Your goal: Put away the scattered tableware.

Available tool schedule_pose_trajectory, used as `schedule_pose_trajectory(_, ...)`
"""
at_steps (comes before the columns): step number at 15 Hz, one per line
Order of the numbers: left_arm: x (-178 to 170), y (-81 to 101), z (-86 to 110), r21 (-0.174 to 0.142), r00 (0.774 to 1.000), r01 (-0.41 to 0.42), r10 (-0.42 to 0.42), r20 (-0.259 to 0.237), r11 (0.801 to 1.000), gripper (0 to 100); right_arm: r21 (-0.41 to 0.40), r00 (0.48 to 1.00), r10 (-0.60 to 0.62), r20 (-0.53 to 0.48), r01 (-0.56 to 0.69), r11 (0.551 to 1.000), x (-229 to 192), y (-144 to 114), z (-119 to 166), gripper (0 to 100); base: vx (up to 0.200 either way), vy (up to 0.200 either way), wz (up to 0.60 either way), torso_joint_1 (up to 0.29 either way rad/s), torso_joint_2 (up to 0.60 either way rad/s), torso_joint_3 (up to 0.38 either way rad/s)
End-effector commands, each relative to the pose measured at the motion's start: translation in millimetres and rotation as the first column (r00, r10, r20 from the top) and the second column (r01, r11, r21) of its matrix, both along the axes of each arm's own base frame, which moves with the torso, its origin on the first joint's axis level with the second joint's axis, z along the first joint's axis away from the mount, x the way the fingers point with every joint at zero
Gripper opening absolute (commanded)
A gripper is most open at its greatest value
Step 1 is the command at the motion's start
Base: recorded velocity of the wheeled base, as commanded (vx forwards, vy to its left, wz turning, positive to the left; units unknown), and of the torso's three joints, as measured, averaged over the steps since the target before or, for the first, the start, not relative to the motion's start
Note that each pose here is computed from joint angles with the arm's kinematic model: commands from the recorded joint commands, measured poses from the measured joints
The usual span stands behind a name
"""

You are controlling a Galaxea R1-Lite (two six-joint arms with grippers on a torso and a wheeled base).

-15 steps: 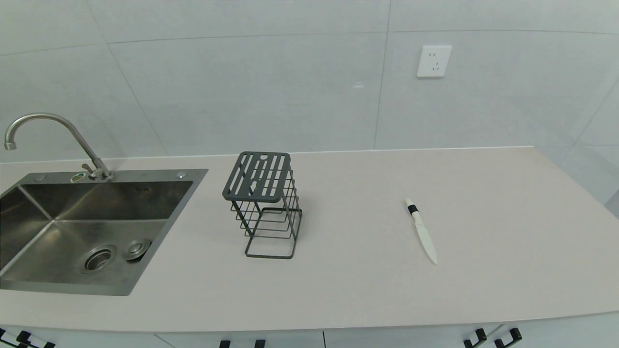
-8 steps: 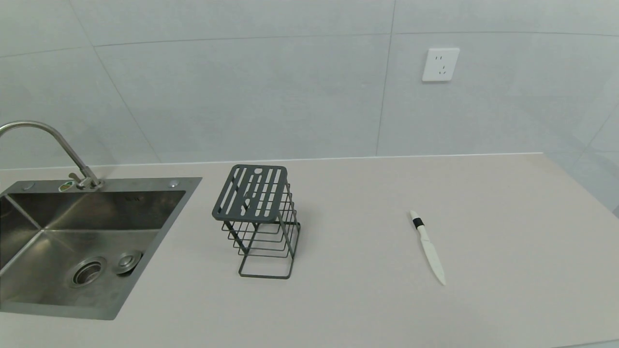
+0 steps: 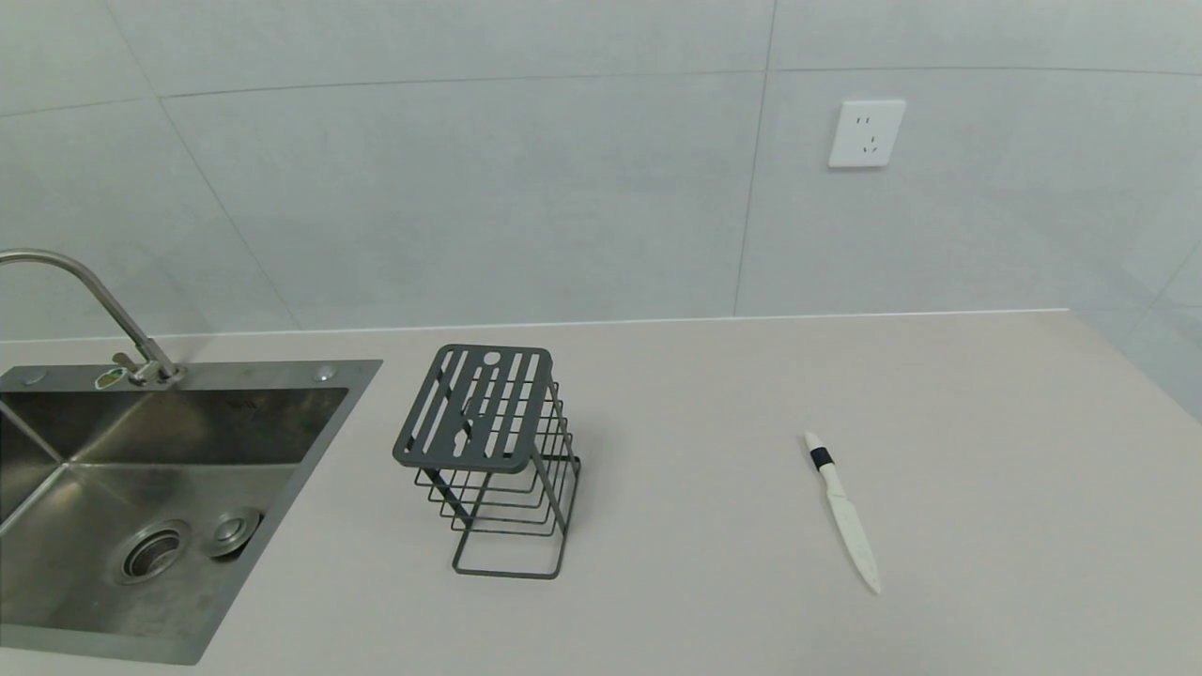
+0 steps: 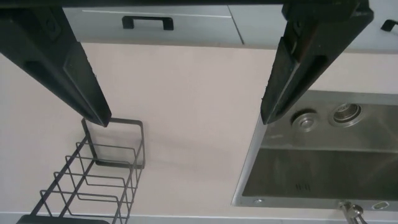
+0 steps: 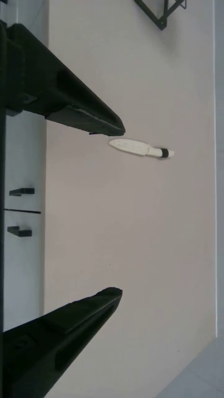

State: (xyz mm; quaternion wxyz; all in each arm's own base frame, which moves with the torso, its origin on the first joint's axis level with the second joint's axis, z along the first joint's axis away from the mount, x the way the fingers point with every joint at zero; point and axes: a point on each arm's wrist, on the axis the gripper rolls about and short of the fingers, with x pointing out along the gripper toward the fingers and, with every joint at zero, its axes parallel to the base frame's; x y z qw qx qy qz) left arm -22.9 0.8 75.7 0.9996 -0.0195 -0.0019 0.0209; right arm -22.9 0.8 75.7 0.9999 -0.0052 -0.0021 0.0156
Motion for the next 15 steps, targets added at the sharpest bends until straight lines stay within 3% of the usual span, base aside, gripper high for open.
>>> schedule_pose_trajectory(1,0.1,0.0,-0.1,-0.001,1.000,-0.001,0.001,-0.001,1.000,100,0.000,1.000,0.001,-0.001,-0.001,1.000,0.1,0.0,0.1,100,0.000,0.000,0.00,0.000,0.00,0.000)
schedule_pose_trajectory(12,0.1,0.0,0.1,-0.004,1.000,-0.001,0.001,0.000,1.000,100,-0.007,0.999,0.004,0.038,-0.004,1.000,0.0,0.2,4.0,100,0.000,0.000,0.00,0.020,-0.04,-0.021)
schedule_pose_trajectory(15,0.1,0.0,0.1,-0.001,1.000,-0.001,0.001,0.000,1.000,100,-0.059,0.982,0.031,0.187,-0.021,0.998,-1.8,0.7,19.1,100,0.000,0.000,0.00,0.000,0.00,0.000)
